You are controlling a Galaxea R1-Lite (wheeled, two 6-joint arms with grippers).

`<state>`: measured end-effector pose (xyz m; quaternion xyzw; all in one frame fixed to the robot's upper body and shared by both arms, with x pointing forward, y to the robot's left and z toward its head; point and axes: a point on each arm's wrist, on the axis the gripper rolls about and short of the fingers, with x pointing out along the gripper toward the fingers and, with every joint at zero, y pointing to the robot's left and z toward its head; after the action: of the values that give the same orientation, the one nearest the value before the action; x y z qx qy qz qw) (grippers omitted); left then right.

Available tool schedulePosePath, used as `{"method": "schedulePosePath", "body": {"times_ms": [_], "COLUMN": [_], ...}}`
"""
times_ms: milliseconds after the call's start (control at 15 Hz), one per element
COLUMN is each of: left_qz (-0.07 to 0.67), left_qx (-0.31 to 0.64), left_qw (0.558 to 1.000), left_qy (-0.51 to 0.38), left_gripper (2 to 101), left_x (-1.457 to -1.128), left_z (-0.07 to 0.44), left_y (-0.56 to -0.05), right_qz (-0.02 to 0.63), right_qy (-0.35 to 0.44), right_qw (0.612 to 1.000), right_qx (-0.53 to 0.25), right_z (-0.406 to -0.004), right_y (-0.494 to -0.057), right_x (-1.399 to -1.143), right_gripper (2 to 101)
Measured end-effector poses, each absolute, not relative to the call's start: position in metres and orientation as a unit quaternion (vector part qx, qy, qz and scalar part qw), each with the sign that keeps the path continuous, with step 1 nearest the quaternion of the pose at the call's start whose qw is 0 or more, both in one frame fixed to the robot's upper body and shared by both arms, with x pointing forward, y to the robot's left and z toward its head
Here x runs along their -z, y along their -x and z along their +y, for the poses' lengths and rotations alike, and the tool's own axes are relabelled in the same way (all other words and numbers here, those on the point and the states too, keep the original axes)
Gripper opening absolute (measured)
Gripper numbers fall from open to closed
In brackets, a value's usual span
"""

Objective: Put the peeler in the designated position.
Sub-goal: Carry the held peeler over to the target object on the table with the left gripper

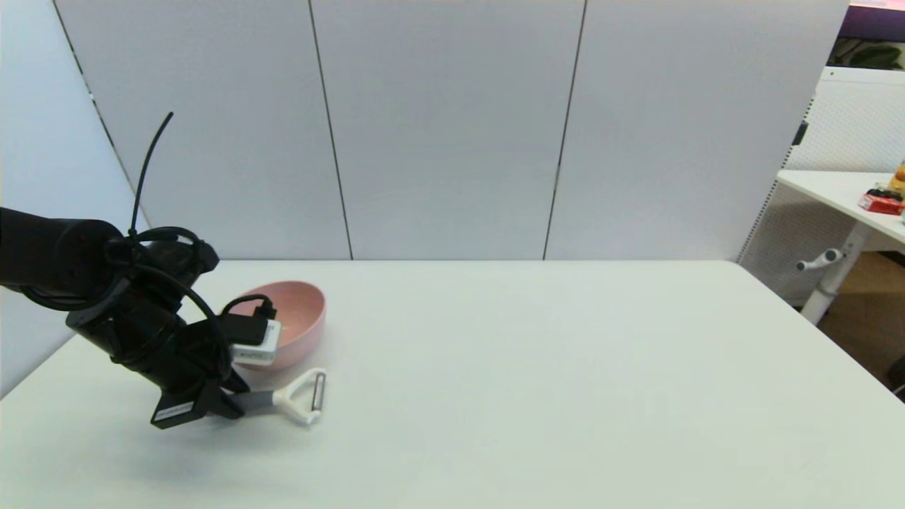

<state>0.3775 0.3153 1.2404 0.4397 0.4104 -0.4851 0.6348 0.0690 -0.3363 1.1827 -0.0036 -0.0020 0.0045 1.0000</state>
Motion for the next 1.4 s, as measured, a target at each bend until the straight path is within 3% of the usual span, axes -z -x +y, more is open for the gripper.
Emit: {"method": "schedulePosePath", "body": {"times_ms": [1000,1200,1400], "left_qz": [0.413,0.413,0.410], "left_qx": [0.486,0.486,0.485], "left_qw": [0.634,0.634,0.635], "left_qy": [-0.438,-0.438,-0.440], "left_gripper": [18.9,43.9,61.0], "left_x": [-1.2379,-1.2380,-1.2404], "left_z": [0.3156,0.3157,0.3156], "left_y": [-0.3811,-0.3810,-0.3802], "right_qz": [-0.002,-0.002,-0.002], "right_qy": [0.004,0.004,0.004], "right_qw": [1.000,1.000,1.000], "right_qx": [-0.005,-0.005,-0.005], "right_z": [-0.3363,-0.3363,-0.3363], "right_y": [-0.0690,-0.0690,-0.0690], "right_x": [-1.1827,-1.1827,-1.1827], "right_gripper": [98.0,98.0,98.0]}}
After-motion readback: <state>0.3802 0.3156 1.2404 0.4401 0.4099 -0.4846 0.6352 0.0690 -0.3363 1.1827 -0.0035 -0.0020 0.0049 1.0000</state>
